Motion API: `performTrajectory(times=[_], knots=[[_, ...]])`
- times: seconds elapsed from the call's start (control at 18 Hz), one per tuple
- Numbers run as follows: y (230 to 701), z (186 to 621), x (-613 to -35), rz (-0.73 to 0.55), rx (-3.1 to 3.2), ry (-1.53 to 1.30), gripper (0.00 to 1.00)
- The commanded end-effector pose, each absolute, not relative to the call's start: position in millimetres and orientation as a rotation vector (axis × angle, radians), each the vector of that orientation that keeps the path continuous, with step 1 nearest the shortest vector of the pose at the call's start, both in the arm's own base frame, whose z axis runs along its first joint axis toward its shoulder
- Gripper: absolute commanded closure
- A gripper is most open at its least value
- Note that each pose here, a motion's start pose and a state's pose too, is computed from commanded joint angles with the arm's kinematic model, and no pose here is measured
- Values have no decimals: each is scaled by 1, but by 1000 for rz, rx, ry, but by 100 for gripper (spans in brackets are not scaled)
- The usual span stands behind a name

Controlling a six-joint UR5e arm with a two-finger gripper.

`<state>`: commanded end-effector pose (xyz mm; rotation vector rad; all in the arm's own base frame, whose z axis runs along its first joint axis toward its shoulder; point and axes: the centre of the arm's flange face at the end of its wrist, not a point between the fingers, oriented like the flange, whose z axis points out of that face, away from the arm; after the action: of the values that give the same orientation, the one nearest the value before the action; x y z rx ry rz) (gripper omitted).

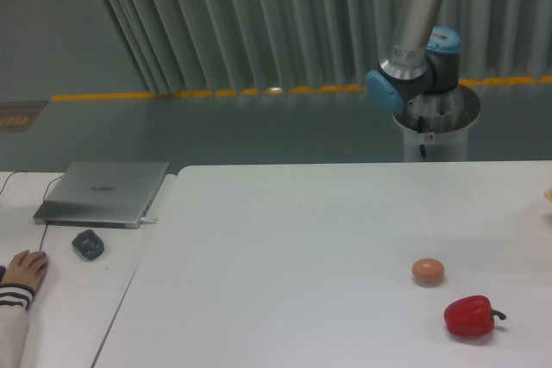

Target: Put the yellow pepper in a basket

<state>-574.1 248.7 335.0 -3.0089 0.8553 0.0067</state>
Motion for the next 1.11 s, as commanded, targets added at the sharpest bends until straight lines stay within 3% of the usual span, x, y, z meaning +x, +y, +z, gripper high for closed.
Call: performTrajectory(times=[1.11], knots=[[234, 321, -582, -56, -3007, 867, 0]])
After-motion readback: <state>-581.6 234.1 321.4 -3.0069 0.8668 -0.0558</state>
